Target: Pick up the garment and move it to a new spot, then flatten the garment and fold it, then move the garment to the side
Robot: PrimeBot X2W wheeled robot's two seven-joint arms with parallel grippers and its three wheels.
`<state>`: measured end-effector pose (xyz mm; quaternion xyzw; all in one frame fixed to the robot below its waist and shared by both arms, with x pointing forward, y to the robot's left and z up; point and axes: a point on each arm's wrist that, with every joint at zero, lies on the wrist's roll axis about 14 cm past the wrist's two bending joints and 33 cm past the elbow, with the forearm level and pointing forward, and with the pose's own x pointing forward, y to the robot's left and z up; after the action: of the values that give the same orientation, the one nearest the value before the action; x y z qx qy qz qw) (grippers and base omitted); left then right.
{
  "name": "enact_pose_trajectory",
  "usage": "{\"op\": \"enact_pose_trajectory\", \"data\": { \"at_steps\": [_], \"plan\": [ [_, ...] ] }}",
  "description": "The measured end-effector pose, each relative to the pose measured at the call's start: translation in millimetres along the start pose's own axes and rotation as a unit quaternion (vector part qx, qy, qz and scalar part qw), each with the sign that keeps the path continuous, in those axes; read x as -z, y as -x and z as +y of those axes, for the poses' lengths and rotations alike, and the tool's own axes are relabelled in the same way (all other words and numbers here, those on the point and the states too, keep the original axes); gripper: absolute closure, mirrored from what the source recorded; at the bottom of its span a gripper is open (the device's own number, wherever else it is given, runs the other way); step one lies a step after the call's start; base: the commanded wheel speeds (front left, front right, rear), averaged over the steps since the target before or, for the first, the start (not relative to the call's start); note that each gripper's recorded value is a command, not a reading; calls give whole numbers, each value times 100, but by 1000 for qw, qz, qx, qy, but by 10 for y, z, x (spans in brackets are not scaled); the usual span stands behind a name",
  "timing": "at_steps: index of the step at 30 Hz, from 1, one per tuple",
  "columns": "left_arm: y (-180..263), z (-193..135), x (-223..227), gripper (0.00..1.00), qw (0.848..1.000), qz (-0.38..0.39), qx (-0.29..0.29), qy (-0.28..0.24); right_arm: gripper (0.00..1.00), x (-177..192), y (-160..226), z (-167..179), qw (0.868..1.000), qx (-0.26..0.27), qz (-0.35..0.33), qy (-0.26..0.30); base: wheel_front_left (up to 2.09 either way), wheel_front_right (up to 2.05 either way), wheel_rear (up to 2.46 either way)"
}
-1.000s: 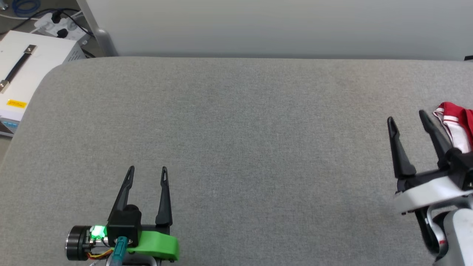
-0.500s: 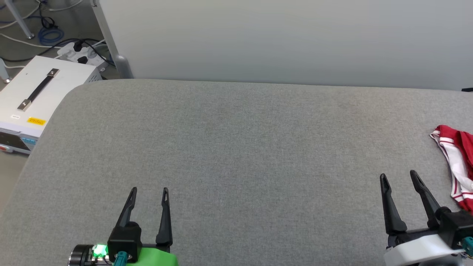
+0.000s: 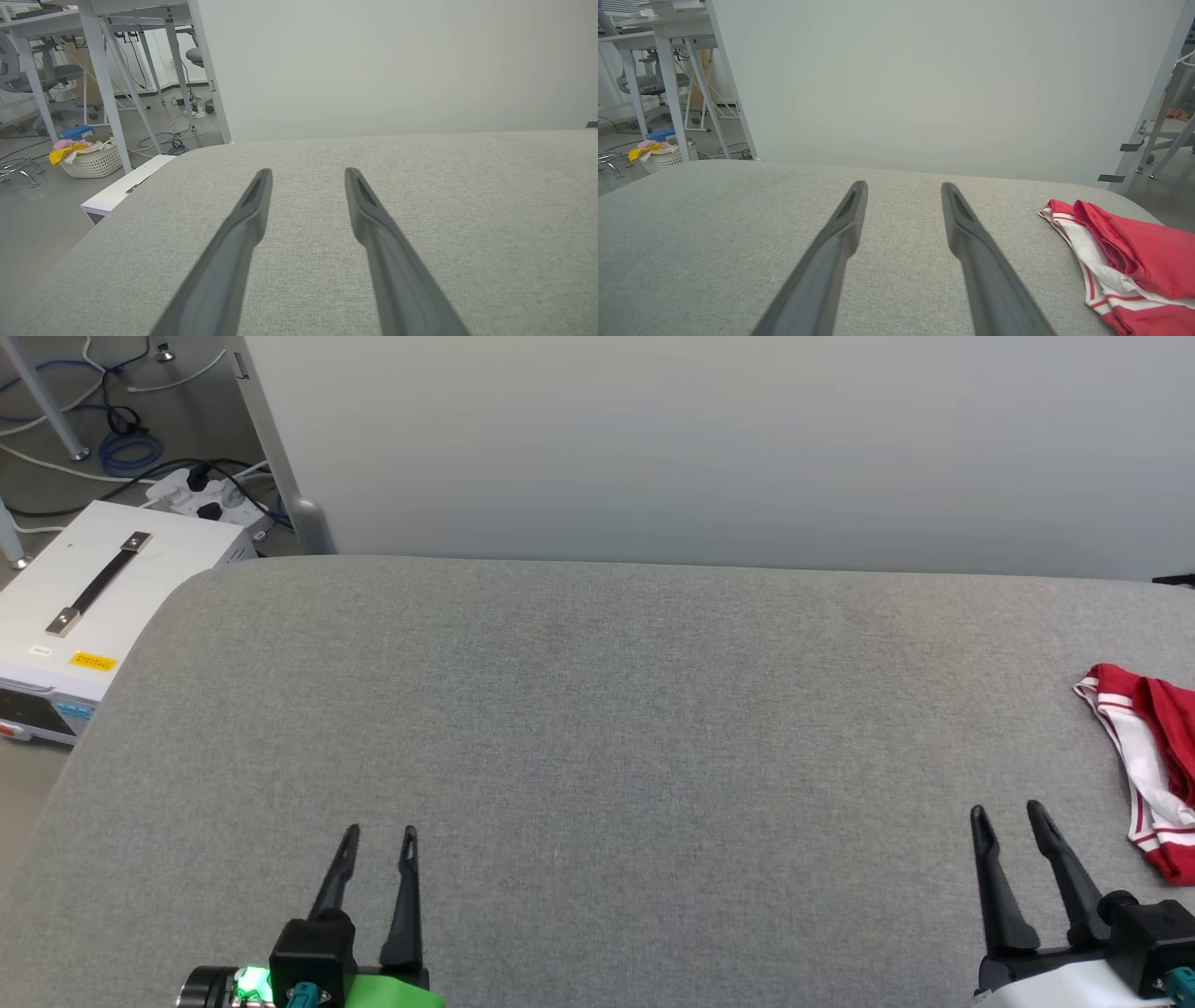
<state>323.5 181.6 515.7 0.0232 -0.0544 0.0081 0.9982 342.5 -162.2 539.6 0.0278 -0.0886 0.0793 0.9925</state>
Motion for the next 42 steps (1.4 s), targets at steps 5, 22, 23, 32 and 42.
{"op": "enact_pose_trajectory", "data": {
  "at_steps": [5, 22, 23, 32, 42],
  "plan": [
    [-4, -6, 3, 100, 1000, 1, 1, 0, 100, 4, 3, -4, 1000, 1, 1, 0, 0, 0, 0],
    [-39, -1, 42, 100, 1000, 17, 1, 3, 100, 62, 4, -17, 1000, 4, 20, 3, 0, 0, 0],
    [-40, -2, 44, 100, 1000, 18, 1, 2, 100, 64, 4, -17, 1000, 4, 20, 3, 0, 0, 0],
    [-69, -5, 51, 100, 1000, 23, 2, 2, 100, 67, -26, -16, 1000, 4, 25, 10, 0, 0, 0],
    [-106, 0, 51, 100, 1000, 28, 1, 3, 100, 99, -34, -16, 999, 5, 35, 11, 0, 0, 0]
  ]
}}
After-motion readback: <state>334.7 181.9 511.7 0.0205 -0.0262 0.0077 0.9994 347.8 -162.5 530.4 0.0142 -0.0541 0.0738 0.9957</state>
